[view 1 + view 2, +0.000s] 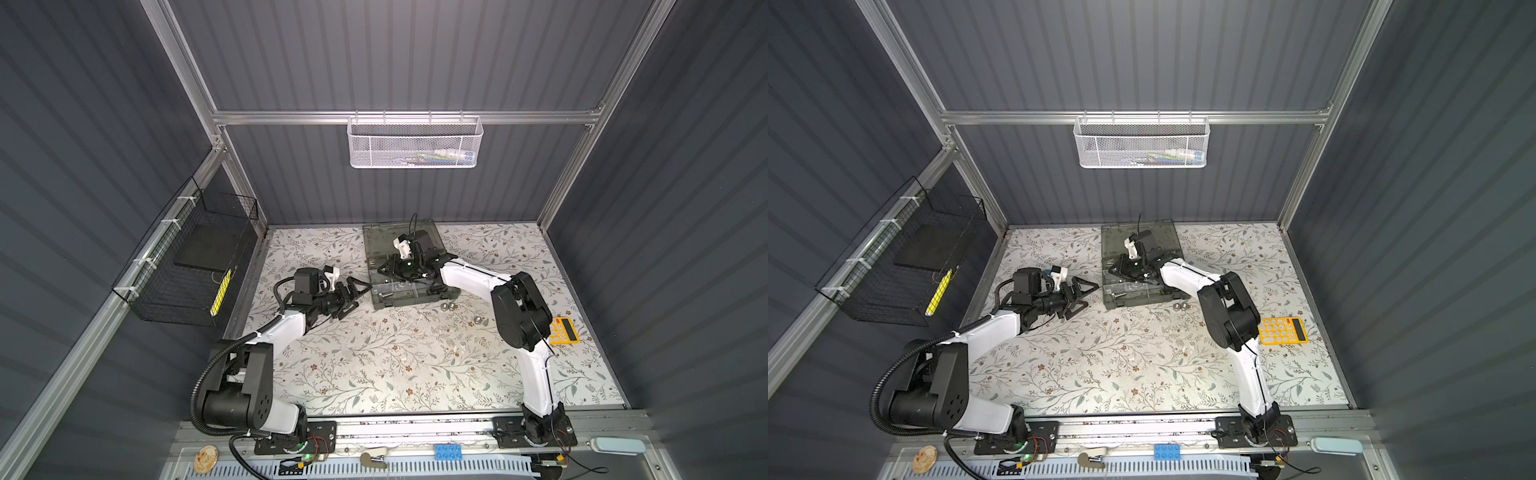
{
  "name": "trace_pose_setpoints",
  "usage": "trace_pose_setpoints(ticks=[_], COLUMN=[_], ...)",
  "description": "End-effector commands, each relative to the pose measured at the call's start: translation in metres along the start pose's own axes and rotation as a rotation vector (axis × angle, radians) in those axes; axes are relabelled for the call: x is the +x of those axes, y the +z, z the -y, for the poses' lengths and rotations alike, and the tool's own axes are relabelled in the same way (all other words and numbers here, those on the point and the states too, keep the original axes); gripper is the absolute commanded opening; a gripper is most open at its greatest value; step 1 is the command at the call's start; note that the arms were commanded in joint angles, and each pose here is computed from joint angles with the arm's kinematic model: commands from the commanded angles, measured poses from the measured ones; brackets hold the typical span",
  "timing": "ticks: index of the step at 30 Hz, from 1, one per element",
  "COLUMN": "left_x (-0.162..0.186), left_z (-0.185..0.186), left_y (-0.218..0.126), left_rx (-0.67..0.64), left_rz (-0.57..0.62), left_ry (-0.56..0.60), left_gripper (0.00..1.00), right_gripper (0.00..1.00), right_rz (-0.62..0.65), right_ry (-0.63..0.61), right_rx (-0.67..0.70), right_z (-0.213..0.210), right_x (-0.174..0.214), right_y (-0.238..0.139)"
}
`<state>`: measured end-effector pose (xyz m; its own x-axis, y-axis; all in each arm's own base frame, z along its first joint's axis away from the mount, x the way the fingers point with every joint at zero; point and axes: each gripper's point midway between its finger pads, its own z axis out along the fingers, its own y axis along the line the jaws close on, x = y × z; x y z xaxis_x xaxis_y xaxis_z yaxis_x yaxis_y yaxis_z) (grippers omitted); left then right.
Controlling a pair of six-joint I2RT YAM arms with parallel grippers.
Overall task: Sort the screws and nuts into containers
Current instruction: 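Carry the hex nut with the right gripper over the box while left draws back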
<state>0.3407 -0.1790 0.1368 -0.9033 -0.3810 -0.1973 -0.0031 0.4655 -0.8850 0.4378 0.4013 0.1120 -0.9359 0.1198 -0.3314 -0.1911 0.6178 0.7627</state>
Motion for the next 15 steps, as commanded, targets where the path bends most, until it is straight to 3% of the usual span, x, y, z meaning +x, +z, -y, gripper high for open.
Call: trace_pose_setpoints(ticks=[1, 15], left_x=[0.003, 0.009], left_z=[0.005, 0.002], left_y=[-0.003, -0.005], left_rx=[0.026, 0.014], left_rz=[-0.012, -0.031], left_ry=[0.011, 0.008], left_gripper=[1.0, 1.0], right_gripper=[0.23, 0.27], right_rz=[0.016, -0.006], right_ry=[0.016, 0.063], right_rx=[-0.067, -0.014], right_z=[-0.016, 0.018], right_x=[-0.009, 0.001], right_y=[0.007, 0.033])
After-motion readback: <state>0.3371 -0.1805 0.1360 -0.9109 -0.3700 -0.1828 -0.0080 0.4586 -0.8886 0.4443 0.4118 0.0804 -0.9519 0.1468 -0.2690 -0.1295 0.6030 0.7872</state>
